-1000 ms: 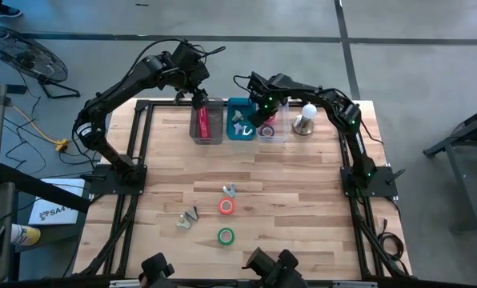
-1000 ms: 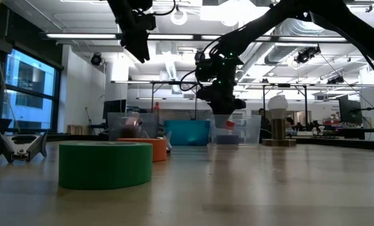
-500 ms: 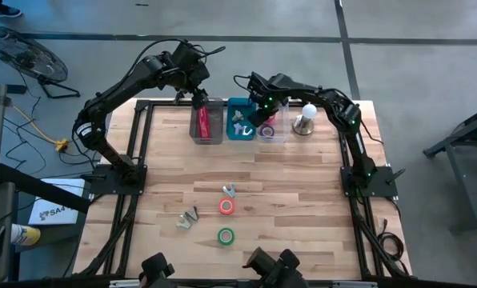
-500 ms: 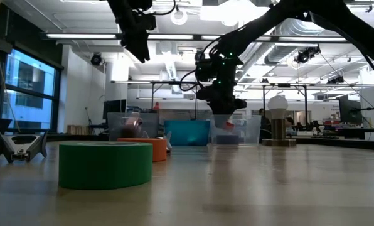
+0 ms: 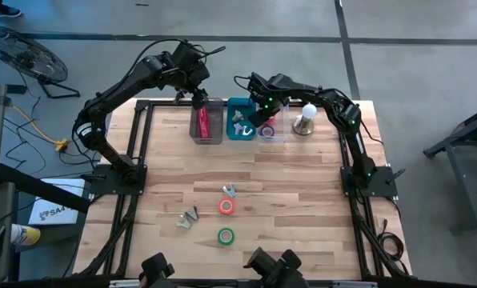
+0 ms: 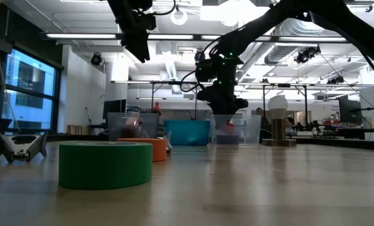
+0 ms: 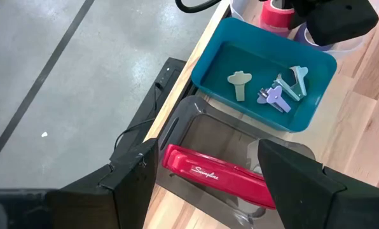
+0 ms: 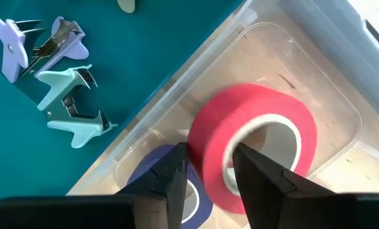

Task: Pick and place Stapler, Stapler remover, tape
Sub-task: Put the red tape into the transparent bin, then put the orange tape into the transparent bin

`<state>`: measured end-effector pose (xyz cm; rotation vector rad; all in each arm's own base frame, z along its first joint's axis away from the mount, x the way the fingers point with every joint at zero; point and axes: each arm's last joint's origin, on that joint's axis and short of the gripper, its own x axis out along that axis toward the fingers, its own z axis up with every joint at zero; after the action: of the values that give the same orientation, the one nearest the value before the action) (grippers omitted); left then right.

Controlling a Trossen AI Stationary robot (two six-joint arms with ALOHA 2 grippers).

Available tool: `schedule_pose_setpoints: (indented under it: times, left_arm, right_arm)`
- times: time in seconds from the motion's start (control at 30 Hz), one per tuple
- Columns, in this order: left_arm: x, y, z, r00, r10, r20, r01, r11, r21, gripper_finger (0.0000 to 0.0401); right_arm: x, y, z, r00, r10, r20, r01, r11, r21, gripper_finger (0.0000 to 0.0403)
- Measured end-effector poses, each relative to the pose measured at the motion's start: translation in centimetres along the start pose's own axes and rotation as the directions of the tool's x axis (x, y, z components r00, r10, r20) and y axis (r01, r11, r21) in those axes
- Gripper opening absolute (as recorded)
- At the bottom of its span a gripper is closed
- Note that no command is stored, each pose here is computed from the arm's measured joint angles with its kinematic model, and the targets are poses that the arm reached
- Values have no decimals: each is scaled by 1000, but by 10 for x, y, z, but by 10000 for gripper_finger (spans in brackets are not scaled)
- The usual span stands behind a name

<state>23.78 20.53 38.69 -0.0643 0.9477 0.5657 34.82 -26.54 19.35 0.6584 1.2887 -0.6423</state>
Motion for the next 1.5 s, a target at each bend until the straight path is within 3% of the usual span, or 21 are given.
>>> schedule_pose_setpoints:
  times: [0.47,0.97,1.5]
  left_arm:
    - [0,0,0,1000,0,0,0,1000,0,263]
    - [0,0,0,1000,0,0,0,1000,0,263]
    - [0,0,0,1000,-1,-5,1,1000,0,263]
  right_arm:
    - [0,-2,0,998,-59,4,59,998,4,157]
    - [-1,-2,-2,999,-52,-5,52,999,-13,159]
    - [-58,1,-6,988,-6,152,12,999,-34,159]
